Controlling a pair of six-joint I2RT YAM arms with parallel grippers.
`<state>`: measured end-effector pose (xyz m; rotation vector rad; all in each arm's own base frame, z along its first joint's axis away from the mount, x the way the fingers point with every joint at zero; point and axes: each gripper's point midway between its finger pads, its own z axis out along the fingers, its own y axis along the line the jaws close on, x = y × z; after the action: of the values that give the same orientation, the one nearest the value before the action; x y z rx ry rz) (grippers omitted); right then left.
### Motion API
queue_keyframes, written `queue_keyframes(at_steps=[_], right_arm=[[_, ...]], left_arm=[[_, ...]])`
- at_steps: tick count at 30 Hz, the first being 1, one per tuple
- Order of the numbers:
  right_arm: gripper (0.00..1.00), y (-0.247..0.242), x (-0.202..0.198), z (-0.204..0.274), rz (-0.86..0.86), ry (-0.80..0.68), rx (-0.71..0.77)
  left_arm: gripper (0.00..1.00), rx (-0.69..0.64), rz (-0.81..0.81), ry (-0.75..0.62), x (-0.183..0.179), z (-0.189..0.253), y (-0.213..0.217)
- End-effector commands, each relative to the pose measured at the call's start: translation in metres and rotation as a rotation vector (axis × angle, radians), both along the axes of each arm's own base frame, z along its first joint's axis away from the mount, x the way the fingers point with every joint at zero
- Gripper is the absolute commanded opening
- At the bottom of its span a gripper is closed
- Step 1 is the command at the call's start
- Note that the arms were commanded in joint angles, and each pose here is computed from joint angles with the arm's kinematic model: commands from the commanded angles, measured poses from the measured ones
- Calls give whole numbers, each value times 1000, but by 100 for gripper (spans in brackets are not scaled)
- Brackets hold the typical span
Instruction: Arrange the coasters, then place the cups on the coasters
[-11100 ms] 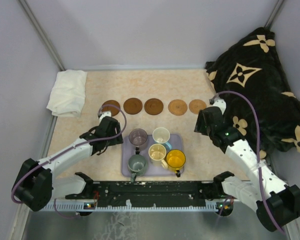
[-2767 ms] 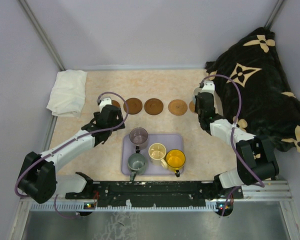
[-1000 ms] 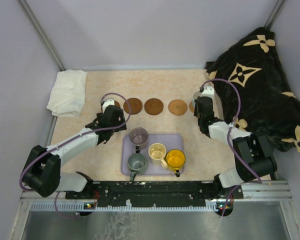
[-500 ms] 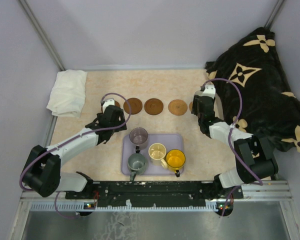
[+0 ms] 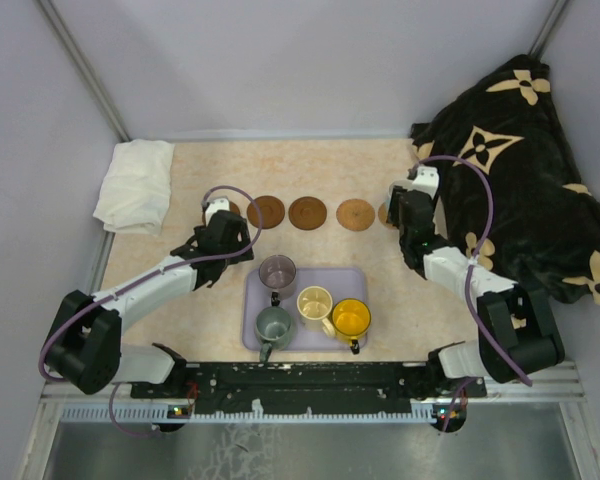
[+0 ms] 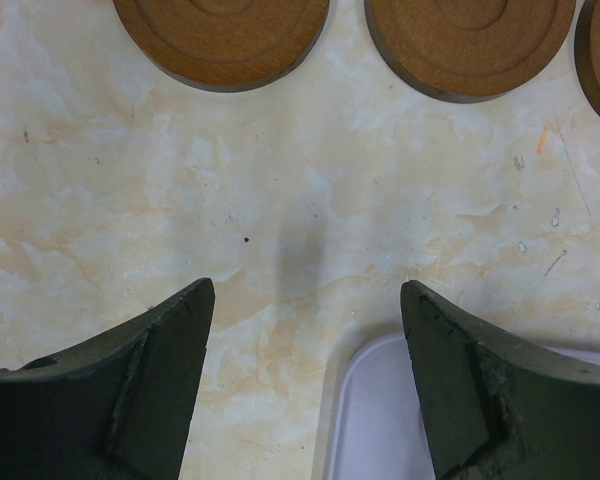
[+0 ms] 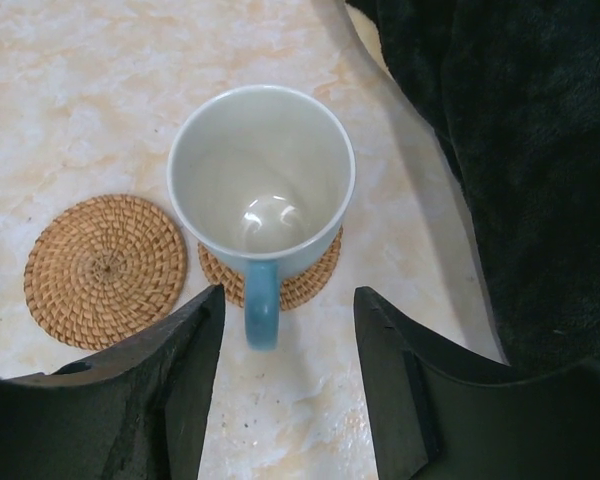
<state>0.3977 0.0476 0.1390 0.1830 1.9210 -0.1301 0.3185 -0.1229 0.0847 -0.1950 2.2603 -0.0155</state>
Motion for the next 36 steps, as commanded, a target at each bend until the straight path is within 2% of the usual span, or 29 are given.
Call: queue_keyframes(at_steps=[1,12,36], right_arm=[[53,-4,0,9,-28,-16,23],[47,0,-4,-12,-14,44,33],[45,-7,-8,-23,-45,69,13]], left_arm=[[81,-17,5,-14,3,3,0],[81,-13,13,-14,0,2,4],[81,-14,16,-10,-2,0,4]])
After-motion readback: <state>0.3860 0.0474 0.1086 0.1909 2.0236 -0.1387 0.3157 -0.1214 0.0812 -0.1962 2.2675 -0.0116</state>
